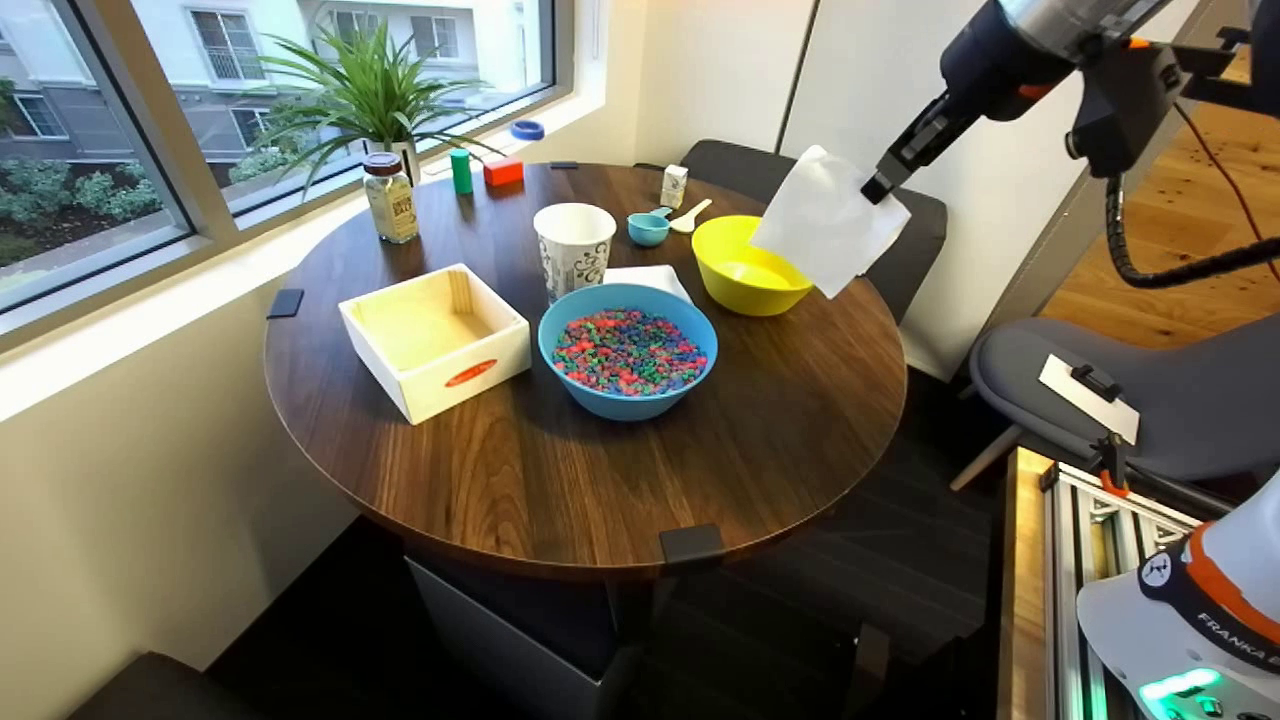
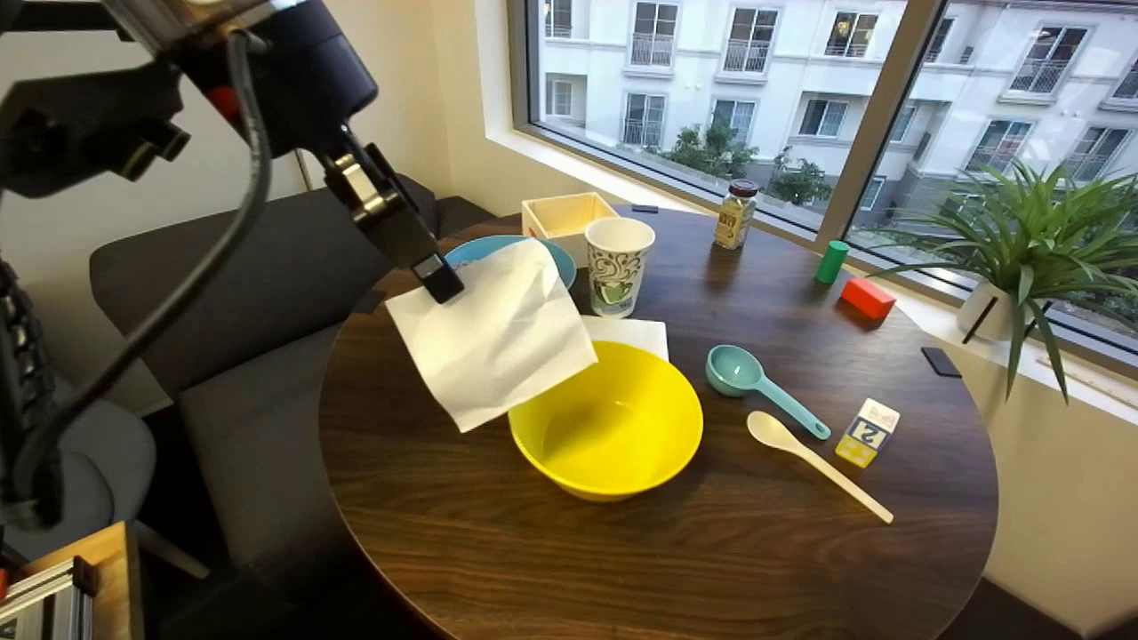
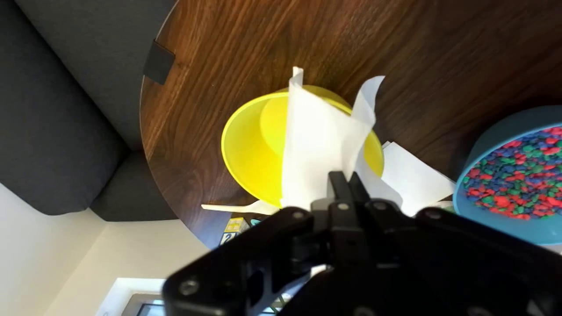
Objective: Move the yellow bowl to the right, use the tissue to wipe the inside of the yellow bowl
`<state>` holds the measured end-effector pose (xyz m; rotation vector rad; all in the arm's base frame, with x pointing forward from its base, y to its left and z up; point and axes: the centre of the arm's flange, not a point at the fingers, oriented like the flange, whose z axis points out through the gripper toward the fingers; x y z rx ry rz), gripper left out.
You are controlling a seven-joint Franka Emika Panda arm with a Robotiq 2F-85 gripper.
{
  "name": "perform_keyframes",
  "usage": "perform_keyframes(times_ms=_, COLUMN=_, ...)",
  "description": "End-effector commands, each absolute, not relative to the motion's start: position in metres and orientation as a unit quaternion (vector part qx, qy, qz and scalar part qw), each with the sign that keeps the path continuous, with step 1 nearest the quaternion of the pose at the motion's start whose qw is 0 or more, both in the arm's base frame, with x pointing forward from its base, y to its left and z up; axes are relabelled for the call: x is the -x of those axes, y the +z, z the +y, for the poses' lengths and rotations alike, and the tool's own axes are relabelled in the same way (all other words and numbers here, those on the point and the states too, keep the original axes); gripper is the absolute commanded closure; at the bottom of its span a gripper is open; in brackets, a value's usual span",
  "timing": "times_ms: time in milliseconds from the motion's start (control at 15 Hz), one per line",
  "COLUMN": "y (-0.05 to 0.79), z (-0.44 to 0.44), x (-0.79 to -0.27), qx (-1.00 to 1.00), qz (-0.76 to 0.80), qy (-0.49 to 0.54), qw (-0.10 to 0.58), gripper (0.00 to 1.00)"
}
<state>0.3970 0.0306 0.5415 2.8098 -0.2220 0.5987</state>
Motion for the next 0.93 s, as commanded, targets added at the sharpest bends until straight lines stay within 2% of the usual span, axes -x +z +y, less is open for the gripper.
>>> perform_keyframes(times_ms=0, y=0.545, z=0.038, x=-0.37, qx=-0.976, qz=-0.09, qy=0.17, qw=0.103, gripper=1.0)
perform_keyframes(times_ms=333, y=0.525, z=0.036, x=-0.379, qx=-0.988, qz=-0.124, qy=0.083, qw=0.05, gripper=1.0)
perform_keyframes(times_ms=533, y=0.5, z=0.023, x=-0.401, qx=-0.982, qz=-0.166, qy=0.066, qw=0.056, gripper=1.0)
perform_keyframes(times_ms=867, y=0.468, z=0.019, x=-0.43, qx=-0.983, qz=-0.179, qy=0.016, qw=0.028, gripper=1.0)
